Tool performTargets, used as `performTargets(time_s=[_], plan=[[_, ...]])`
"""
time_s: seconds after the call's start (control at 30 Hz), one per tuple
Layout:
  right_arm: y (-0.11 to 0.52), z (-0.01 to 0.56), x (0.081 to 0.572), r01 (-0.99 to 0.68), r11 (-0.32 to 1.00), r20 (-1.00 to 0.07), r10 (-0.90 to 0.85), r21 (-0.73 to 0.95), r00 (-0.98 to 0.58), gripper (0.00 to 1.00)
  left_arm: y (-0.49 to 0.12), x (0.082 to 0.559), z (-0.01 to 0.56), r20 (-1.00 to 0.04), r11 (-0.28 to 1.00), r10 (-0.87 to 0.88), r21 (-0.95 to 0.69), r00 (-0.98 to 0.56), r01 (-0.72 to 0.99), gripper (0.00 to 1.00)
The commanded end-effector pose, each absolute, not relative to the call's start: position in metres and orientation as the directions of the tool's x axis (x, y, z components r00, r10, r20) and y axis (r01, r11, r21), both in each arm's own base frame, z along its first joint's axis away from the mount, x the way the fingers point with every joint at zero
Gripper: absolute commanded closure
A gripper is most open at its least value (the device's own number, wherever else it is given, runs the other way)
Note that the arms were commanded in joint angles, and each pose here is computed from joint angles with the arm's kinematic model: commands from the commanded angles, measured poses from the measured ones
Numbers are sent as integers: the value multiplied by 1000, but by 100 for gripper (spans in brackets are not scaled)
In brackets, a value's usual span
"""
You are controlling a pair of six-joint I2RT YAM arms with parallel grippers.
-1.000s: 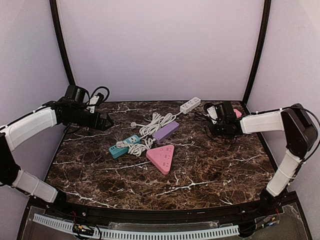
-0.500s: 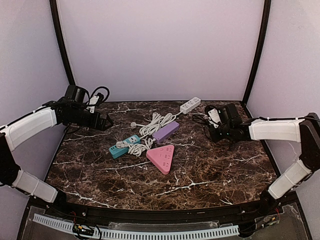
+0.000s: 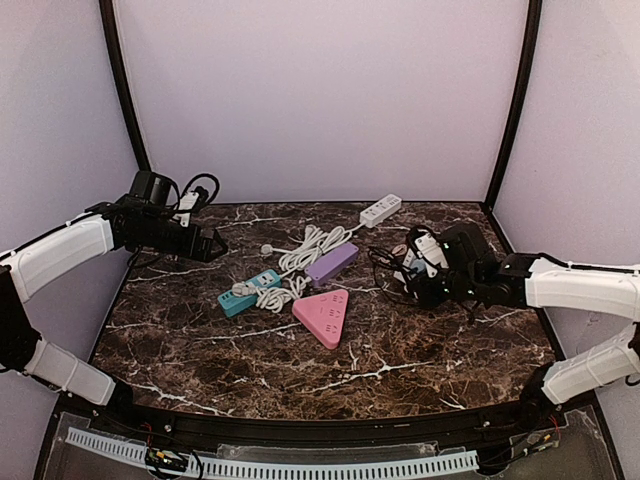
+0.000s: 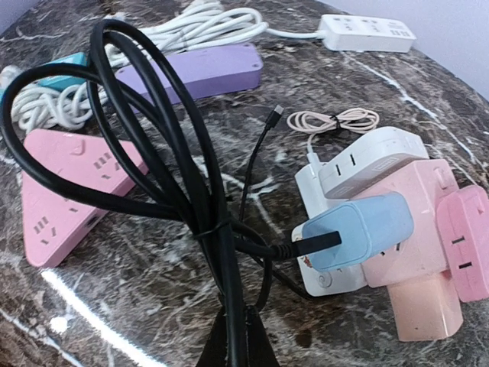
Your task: Pull the plug off the socket
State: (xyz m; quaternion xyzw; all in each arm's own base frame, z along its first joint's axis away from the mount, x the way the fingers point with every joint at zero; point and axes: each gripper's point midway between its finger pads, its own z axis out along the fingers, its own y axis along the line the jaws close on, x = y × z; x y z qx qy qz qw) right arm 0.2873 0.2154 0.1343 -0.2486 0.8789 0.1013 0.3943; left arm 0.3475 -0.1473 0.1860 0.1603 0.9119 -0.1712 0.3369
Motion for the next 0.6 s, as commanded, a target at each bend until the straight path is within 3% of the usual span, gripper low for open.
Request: performTargets(time_s=[0.0, 0.57], plan=[[242, 133, 256, -570, 819, -732, -353, 59, -583, 100, -147, 343, 184, -664, 888, 177, -212, -727, 409, 1], [351, 124, 153, -790, 606, -668, -551, 92, -500, 100, -150, 342, 178, -646, 881, 180, -229, -742, 413, 1]])
